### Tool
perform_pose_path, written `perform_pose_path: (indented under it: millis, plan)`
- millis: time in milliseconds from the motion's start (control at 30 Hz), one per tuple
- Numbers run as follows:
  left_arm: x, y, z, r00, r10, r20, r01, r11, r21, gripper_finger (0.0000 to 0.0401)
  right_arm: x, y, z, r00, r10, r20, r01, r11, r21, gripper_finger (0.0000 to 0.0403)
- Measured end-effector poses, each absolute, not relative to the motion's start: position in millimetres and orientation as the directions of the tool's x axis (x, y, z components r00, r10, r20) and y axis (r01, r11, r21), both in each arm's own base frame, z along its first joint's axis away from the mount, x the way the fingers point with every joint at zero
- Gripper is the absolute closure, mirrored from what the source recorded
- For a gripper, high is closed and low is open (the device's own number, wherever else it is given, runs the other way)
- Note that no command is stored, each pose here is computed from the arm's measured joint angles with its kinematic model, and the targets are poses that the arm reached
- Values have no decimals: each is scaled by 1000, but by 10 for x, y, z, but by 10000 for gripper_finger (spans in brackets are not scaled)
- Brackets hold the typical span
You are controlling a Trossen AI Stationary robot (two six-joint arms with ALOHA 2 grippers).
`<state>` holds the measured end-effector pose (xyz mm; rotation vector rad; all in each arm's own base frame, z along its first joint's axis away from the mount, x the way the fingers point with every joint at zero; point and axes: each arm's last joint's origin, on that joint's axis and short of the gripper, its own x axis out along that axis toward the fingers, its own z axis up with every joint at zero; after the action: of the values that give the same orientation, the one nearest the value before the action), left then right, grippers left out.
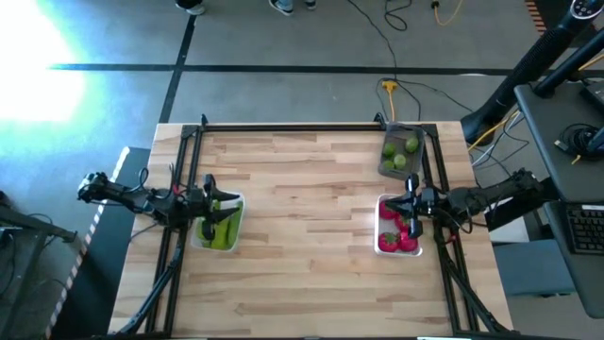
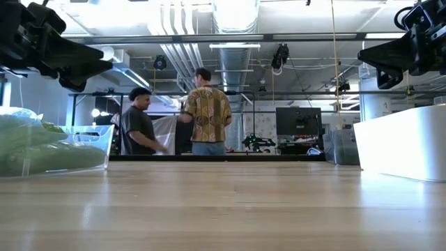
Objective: Sort produce into baskets
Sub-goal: Return to Home Position
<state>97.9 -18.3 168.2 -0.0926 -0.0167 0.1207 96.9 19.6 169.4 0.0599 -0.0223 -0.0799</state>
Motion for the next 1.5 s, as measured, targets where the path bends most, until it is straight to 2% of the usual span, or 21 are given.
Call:
perform_pose_path:
  millis: [767, 1500]
  plan:
    - [1005, -191, 1647, 992, 122, -27, -123, 990, -75, 239, 970, 196, 1691, 997, -81, 19, 80, 995, 60, 390]
    - [996, -188, 1734, 993, 121, -5, -121, 989, -85, 239, 970, 196, 1689, 997, -81, 18, 80, 995, 60, 390]
